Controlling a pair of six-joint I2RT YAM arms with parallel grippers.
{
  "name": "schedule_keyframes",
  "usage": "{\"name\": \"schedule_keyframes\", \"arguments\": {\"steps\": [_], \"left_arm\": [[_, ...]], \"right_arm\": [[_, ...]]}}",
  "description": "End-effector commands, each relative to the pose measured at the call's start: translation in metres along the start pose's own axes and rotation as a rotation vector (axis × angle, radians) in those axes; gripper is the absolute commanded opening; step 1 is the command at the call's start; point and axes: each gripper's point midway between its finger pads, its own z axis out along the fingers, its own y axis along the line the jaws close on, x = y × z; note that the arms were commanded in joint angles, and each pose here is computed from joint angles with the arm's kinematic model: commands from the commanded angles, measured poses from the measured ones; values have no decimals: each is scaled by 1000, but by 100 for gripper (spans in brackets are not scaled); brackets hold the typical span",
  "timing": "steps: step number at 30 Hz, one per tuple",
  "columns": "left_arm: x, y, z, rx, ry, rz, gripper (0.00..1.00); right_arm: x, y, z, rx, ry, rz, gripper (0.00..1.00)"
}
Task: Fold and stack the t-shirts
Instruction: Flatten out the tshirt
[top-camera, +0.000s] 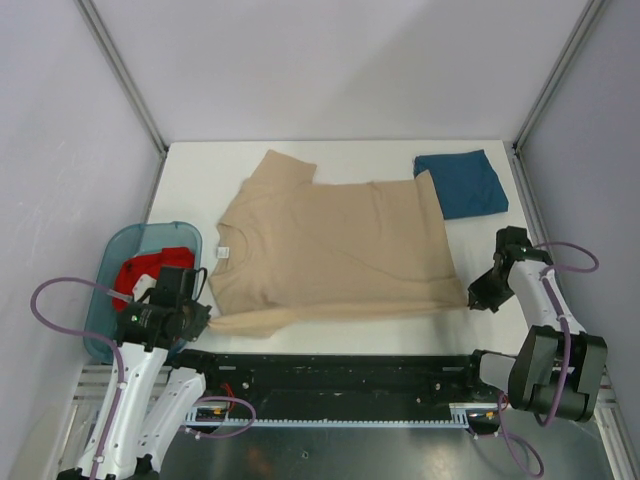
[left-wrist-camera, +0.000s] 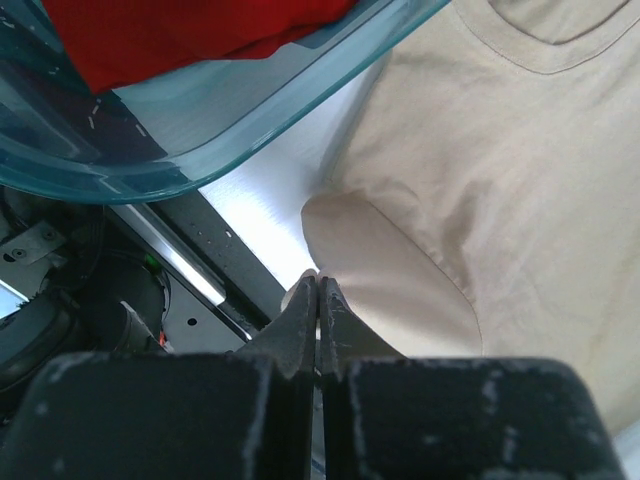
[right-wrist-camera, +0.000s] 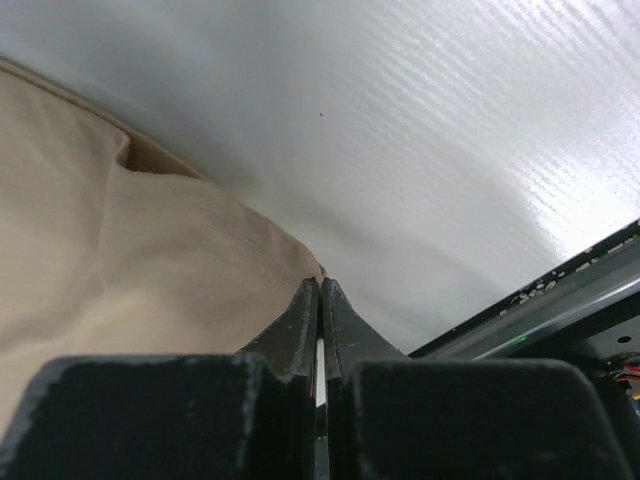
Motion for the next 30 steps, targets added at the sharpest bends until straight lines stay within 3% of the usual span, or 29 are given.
{"name": "schedule_keyframes", "arguments": {"steps": [1, 4, 6, 9, 11, 14, 18, 30], "left_arm": [[-3, 29, -3, -111, -36, 1, 0], [-3, 29, -3, -109, -38, -4, 0], [-3, 29, -2, -111, -34, -3, 0], [-2, 25, 1, -97, -25, 22, 0], [-1, 17, 4, -69, -17, 53, 0], [1, 0, 10, 0, 2, 123, 0], [-3, -23, 17, 74, -3, 222, 0], [5, -42, 29, 130, 46, 353, 0]], "right_arm": [[3, 0, -5, 24, -2, 4, 0], [5, 0, -5, 21, 5, -2, 5], [2, 2, -10, 11, -15, -13, 17], [-17, 31, -30, -82, -128, -101, 36], [-36, 66, -50, -178, -231, -167, 41], [-68, 127, -77, -323, -372, -258, 43], [-105, 205, -78, -427, -461, -360, 42], [-178, 363, 13, -362, -516, -534, 39]]}}
